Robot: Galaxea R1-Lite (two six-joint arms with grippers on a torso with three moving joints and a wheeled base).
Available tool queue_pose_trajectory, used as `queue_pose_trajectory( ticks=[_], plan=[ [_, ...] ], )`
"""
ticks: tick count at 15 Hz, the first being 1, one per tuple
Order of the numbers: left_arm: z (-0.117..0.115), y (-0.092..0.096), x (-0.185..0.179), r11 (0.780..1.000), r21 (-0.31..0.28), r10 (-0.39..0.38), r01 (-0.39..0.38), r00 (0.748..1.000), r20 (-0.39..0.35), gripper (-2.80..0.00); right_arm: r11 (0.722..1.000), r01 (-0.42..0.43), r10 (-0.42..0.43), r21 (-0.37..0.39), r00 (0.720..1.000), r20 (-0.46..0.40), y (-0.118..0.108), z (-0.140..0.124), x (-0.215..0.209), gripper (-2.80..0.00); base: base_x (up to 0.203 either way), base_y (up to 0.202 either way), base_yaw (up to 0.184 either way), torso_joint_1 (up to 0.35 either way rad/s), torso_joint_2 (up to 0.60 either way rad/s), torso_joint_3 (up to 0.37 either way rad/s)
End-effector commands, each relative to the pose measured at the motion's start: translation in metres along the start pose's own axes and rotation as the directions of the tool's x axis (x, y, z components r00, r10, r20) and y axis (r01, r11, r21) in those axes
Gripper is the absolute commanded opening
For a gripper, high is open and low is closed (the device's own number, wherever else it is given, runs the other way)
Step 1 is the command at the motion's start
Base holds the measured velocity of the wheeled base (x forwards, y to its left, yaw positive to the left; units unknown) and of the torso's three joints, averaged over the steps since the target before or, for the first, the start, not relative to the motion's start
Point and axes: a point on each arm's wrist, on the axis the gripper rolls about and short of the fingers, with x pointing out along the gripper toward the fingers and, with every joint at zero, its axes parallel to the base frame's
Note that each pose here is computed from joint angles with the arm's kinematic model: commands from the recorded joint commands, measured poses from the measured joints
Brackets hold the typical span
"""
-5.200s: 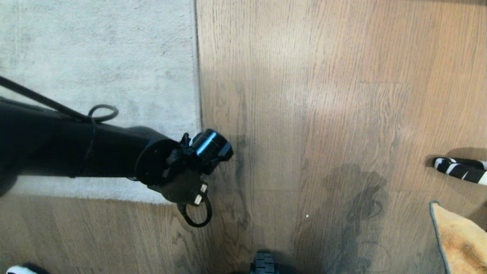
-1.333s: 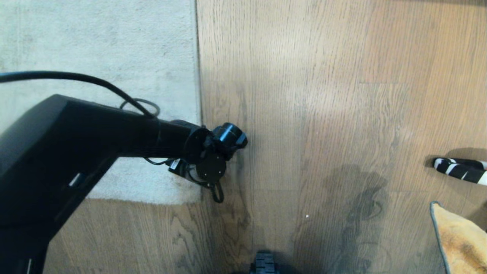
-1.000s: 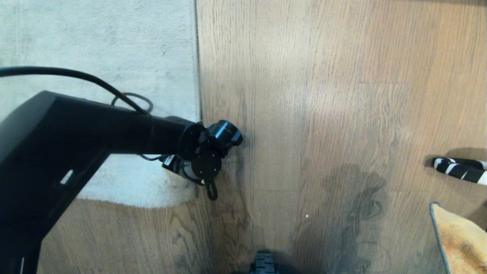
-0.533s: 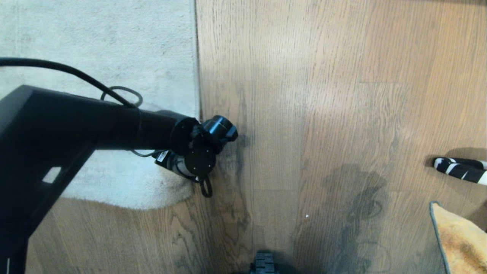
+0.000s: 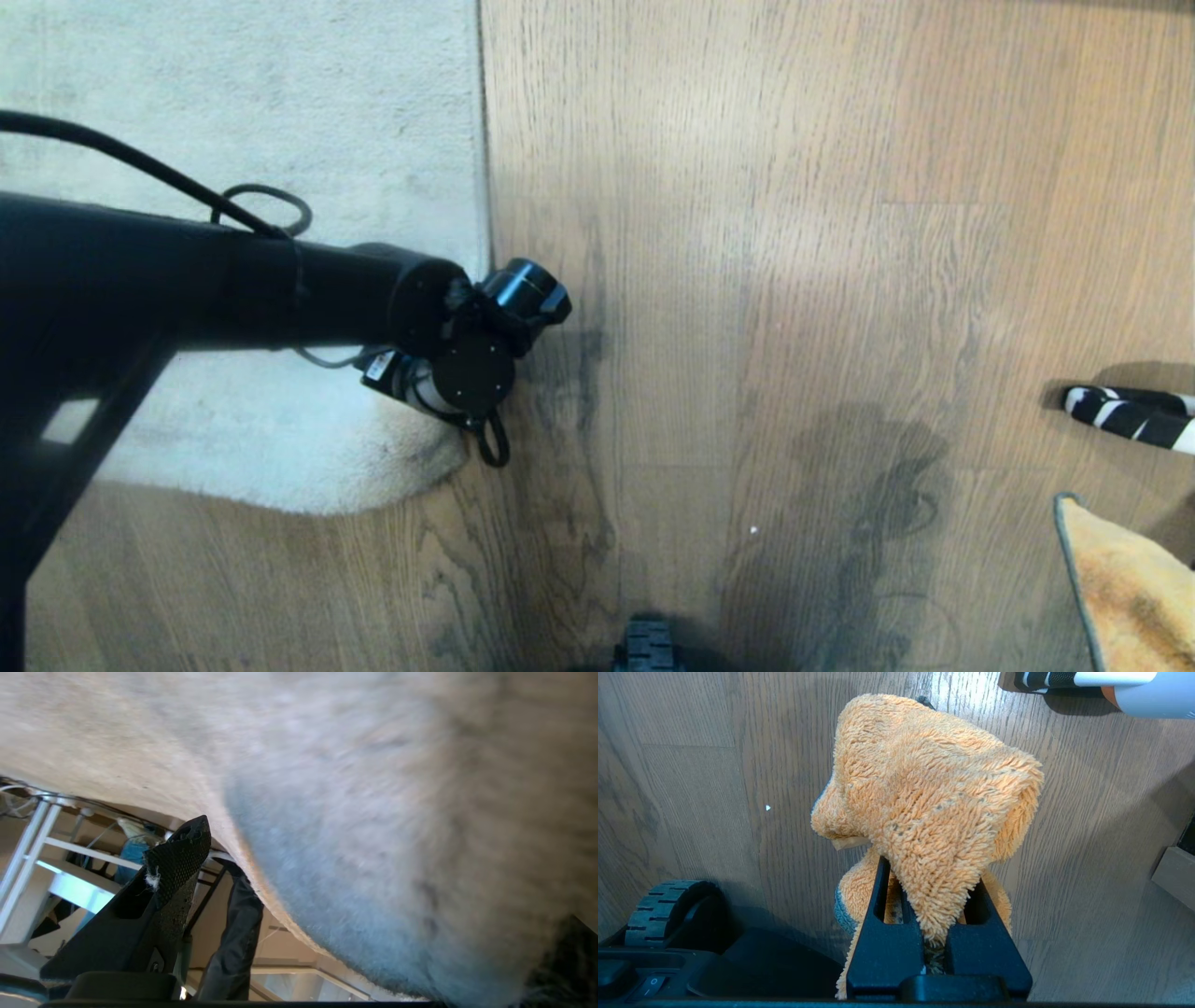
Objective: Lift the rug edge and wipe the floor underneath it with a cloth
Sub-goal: Lift up the carpet
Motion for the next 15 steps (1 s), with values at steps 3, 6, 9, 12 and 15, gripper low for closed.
queue_pose_trajectory(
  ticks=[3, 6, 9, 12, 15],
  plan=[
    [0.001, 0.013, -0.010, 0.999, -0.001, 0.033, -0.033, 0.999, 0.018, 0.00, 1.000, 0.000, 0.000, -0.001, 1.000, -0.002, 0.000, 0.000, 0.000, -2.80, 0.000, 0.000, 0.000, 0.000, 0.00, 0.000],
    [-0.003, 0.022, -0.019, 0.999, 0.024, 0.032, -0.032, 0.999, 0.009, 0.00, 1.000, 0.000, 0.000, -0.001, 1.000, -0.002, 0.000, 0.000, 0.000, -2.80, 0.000, 0.000, 0.000, 0.000, 0.00, 0.000],
    [-0.008, 0.031, -0.026, 0.998, 0.052, 0.034, -0.034, 0.999, -0.008, 0.00, 1.000, 0.000, 0.000, -0.001, 1.000, -0.002, 0.000, 0.000, 0.000, -2.80, 0.000, 0.000, 0.000, 0.000, 0.00, 0.000],
    [-0.013, 0.041, -0.031, 0.996, 0.077, 0.042, -0.040, 0.999, -0.025, 0.00, 1.000, 0.000, 0.000, -0.001, 1.000, -0.002, 0.000, 0.000, 0.000, -2.80, 0.000, 0.000, 0.000, 0.000, 0.00, 0.000],
    [-0.011, 0.043, -0.031, 0.995, 0.066, 0.072, -0.071, 0.997, -0.014, 0.00, 1.000, 0.000, 0.000, -0.001, 1.000, -0.002, 0.000, 0.000, 0.000, -2.80, 0.000, 0.000, 0.000, 0.000, 0.00, 0.000]
  ],
)
